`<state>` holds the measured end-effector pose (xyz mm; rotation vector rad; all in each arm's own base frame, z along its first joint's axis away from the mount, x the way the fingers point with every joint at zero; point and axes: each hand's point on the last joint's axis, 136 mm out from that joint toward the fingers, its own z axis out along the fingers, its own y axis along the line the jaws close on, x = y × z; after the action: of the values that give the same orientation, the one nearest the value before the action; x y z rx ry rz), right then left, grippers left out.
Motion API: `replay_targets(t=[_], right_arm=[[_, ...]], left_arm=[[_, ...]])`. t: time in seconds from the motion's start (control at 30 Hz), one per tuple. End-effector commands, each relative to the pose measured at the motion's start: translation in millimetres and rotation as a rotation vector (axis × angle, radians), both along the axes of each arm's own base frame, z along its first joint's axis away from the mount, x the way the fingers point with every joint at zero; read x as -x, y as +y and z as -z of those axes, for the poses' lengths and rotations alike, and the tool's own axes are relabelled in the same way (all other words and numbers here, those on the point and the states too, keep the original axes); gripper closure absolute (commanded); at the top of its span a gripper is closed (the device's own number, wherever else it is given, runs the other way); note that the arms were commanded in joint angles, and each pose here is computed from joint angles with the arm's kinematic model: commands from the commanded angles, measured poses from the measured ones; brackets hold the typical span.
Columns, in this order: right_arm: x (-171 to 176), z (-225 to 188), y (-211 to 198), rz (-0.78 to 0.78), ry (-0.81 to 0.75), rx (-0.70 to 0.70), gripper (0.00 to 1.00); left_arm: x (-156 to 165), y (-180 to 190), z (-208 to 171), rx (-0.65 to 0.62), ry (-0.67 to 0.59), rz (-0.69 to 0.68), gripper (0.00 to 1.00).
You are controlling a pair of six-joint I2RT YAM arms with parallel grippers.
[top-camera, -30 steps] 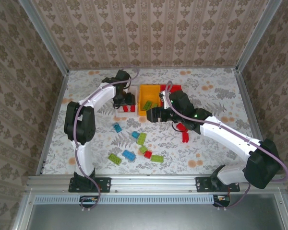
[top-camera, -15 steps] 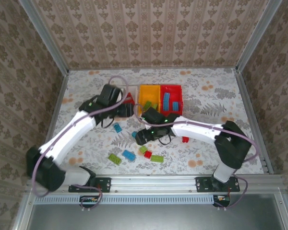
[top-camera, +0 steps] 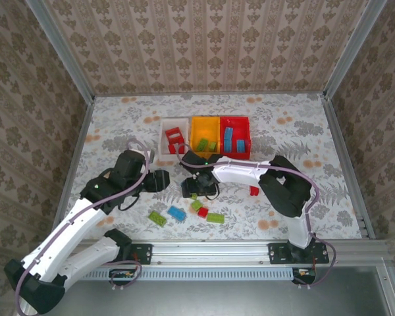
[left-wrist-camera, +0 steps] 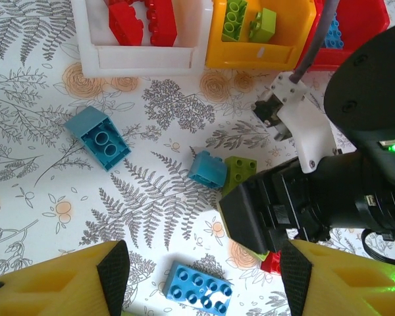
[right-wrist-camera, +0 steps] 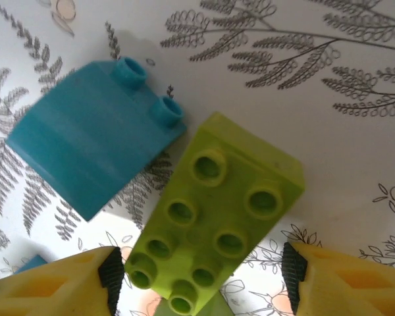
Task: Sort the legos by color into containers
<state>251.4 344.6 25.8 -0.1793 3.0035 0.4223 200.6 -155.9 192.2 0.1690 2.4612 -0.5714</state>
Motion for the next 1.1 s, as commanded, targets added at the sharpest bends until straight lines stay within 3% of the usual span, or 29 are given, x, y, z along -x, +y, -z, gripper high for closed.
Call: replay_targets(t=[0.0,0.13,0.23,0.47,0.73,0.9,1.07], right_arm=[[-3.3,11.9,-7.3,0.085,0.012,0.073,0.36],[-7.5,19.9,-11.6,0.118,0.007,0.114,0.46],[-7.2,20.2,-17.6,0.134,0.003,0.134,0.59],[-11.1,-5.2,-28.7,0.103,-0.071,0.131,0.79],[-41.9,-78.3,-63.2,0.063,-0.240,0.162,0.81],[-98.0,-93.6,-76.3,0.090,-0.284,0.149,0.81],[-163.5,-93.1,-62.6,0.104,-0.288,0.106,0.80]], left_arm=[[8.2,2.5,3.6,0.000,0.026,0.003,0.35],[11.6,2.7,4.8,0.008,0.028,0.012,0.35],[12.5,2.4,6.0,0.006,0.029,0.019,0.36],[7.2,-2.9,5.8,0.023,0.025,0.016,0.36],[-8.5,-14.0,-12.1,0.049,-0.017,0.008,0.37],[-29.2,-29.8,-34.4,0.073,-0.075,0.008,0.37],[-45.6,-44.8,-43.9,0.056,-0.099,0.030,0.37]])
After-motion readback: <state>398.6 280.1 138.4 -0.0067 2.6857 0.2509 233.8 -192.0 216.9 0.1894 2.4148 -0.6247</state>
